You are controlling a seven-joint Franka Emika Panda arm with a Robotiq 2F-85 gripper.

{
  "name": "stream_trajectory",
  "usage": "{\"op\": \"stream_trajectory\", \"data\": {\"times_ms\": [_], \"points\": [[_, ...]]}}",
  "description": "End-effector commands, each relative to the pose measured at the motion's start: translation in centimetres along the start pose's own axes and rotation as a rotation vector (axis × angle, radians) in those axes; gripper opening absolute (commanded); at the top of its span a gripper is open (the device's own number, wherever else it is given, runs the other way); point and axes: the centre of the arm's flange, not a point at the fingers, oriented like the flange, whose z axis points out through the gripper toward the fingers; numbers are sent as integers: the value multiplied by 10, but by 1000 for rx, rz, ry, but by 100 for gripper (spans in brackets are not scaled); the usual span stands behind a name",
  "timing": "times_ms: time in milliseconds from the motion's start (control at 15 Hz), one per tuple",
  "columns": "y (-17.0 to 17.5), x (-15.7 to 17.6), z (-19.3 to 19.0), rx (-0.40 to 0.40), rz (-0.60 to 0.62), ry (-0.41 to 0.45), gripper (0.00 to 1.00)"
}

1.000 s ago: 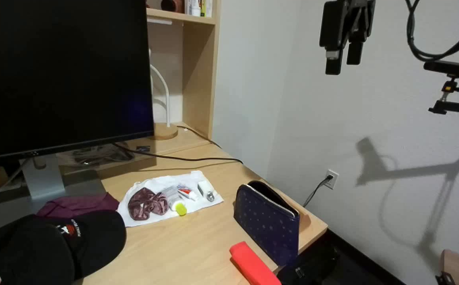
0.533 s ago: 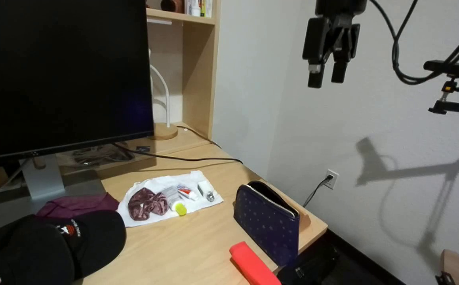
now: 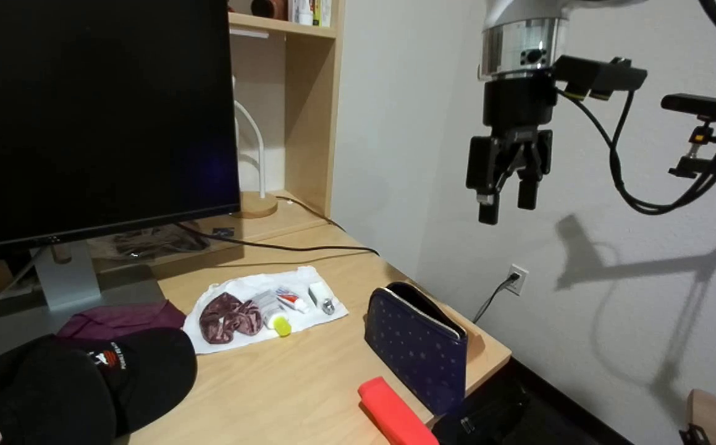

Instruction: Pick the brown object and move it up the table

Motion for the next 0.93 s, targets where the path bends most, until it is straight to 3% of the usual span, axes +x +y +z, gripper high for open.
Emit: {"op": "stream_trajectory", "data": {"times_ms": [0, 600, 867], "points": [[-3, 6, 44, -17, 31, 20, 100], [-4, 16, 50, 7, 0, 41, 100], [5, 34, 90, 56, -17, 60, 100]]}}
